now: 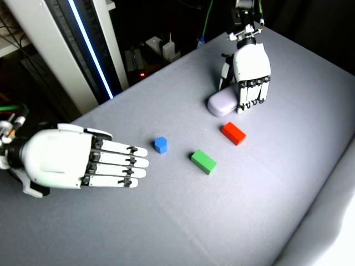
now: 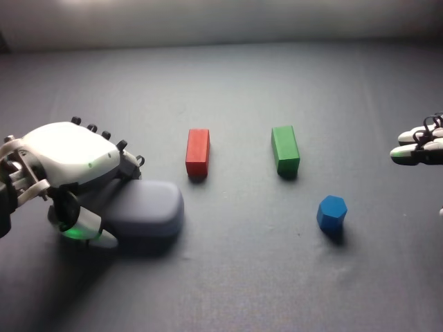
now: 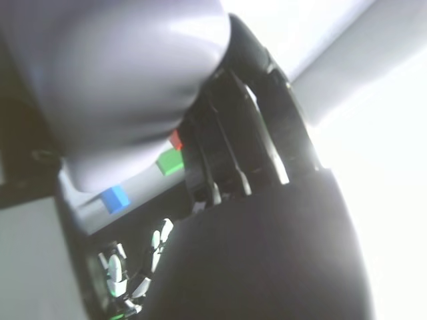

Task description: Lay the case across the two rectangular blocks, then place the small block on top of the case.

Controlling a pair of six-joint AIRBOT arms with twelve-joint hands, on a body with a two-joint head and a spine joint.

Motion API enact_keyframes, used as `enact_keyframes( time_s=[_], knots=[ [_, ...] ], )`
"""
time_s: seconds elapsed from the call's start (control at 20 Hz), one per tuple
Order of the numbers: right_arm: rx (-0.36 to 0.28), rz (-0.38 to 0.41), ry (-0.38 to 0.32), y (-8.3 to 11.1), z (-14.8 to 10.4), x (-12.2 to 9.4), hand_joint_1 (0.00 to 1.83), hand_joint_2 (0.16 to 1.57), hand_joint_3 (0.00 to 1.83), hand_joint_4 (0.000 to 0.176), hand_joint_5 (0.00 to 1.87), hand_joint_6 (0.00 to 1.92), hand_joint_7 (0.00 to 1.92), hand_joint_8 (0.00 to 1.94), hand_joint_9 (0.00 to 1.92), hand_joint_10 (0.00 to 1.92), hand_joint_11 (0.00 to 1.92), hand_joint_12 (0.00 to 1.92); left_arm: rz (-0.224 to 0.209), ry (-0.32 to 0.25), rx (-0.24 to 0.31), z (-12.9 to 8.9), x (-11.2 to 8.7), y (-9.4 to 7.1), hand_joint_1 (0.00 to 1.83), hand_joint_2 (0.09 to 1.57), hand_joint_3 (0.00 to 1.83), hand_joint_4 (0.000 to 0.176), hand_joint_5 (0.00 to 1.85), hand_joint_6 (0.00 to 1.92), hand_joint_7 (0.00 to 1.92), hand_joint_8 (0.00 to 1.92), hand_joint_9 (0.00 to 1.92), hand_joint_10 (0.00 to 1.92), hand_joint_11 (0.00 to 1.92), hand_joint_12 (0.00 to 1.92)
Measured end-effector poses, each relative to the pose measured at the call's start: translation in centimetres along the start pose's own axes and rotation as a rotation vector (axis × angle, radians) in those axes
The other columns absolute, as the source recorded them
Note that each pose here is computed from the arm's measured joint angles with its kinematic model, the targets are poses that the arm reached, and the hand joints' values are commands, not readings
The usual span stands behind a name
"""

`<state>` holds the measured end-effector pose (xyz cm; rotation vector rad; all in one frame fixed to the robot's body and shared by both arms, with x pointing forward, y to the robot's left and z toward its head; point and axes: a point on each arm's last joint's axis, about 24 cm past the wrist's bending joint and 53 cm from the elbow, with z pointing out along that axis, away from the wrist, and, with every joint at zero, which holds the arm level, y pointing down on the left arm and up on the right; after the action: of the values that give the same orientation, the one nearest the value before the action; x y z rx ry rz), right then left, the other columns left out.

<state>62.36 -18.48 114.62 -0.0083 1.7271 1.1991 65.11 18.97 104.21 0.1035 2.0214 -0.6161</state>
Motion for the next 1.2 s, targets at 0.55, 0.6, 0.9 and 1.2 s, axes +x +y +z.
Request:
enact_keyframes(
  time_s=[0.55,0.6,0.9,1.2],
  knots=[
    [-0.003,0.005,0.005,0.0,0.1,0.3,0.68,1.31,0.0,0.0,0.41,0.0,0.28,0.0,0.28,0.01,0.0,0.85,-0.099,-0.242,0.185,1.2,-8.1,-5.9,1.27,1.06,0.0,0.0,1.02,0.77,1.18,0.81,1.18,0.43,0.85,1.13],
    [-0.001,0.006,0.002,0.0,0.1,0.2,0.64,1.31,0.0,0.0,0.41,0.0,0.29,0.0,0.29,0.01,0.0,0.86,-0.104,-0.241,0.2,1.9,-8.2,-6.8,1.28,1.05,0.0,0.0,1.07,0.69,1.22,0.75,1.19,0.36,0.76,1.1],
    [-0.002,0.008,0.001,0.0,0.1,0.2,0.85,1.32,0.0,0.0,0.32,0.0,0.36,0.0,0.31,0.0,0.0,0.77,-0.13,-0.295,0.28,4.6,-10.9,-11.1,1.4,1.05,0.0,0.0,1.04,0.73,1.19,0.62,1.06,1.03,0.93,1.03],
    [-0.002,0.005,-0.001,0.0,0.1,0.1,0.79,1.34,0.0,0.0,0.34,0.0,0.4,0.0,0.38,0.0,0.06,0.87,-0.137,-0.215,0.282,7.6,-8.5,-12.9,1.38,1.08,0.0,0.0,1.0,0.76,1.07,0.77,1.03,1.14,0.86,1.02]
  ],
)
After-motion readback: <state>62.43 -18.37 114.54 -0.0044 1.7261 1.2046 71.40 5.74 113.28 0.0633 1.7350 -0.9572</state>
